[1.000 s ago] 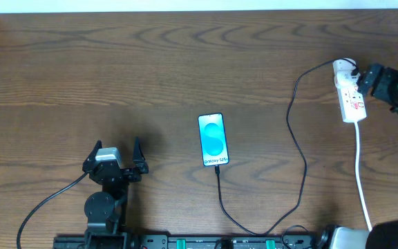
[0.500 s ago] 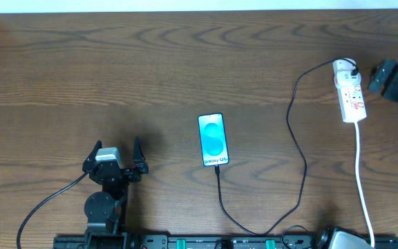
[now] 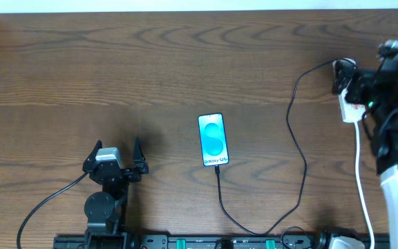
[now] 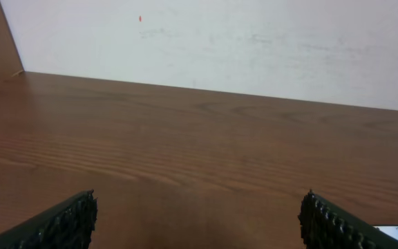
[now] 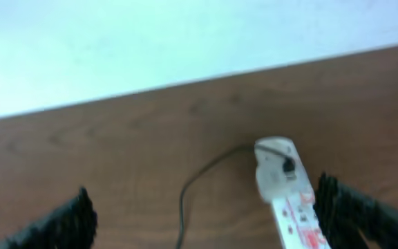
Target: Plug charger to phone and switch on socket
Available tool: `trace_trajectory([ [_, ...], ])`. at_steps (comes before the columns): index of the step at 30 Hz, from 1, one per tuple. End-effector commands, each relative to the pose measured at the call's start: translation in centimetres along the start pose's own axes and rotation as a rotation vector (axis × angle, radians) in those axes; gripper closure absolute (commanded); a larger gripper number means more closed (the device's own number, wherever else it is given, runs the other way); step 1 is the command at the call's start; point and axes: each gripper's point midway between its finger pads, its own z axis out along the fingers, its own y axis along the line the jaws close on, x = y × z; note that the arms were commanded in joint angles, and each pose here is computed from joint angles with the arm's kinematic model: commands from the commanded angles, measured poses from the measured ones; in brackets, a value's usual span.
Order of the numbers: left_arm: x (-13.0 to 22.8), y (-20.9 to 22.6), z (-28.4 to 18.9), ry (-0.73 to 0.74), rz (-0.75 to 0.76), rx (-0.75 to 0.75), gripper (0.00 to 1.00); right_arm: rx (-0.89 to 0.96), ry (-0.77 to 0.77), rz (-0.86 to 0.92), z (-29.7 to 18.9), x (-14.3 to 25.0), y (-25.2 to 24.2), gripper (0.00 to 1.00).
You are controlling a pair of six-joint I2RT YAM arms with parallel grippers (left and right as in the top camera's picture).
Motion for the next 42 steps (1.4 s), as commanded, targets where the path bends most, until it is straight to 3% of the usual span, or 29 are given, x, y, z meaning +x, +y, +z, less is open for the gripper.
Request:
trace_trajectory([
  [1,1.8,0.2,0.1,0.052,0.009,-0.007,0.07,-0.029,-0.033,-0.022,-0.3,1.5,0.9,0.01],
  [22,1.8,0.2,0.1,0.052,0.009,-0.007,0.07,-0.086,-0.476,-0.104,-5.8,8.7,1.6,0.01],
  [27,1.8,0.2,0.1,0.052,0.009,-0.007,0.07,-0.09,-0.521,-0.111,-6.7,10.5,1.6,0.01],
  [42,1.8,0.2,0.1,0.052,0.009,-0.007,0.07,-0.088,-0.596,-0.121,-9.2,9.6,1.9,0.01],
])
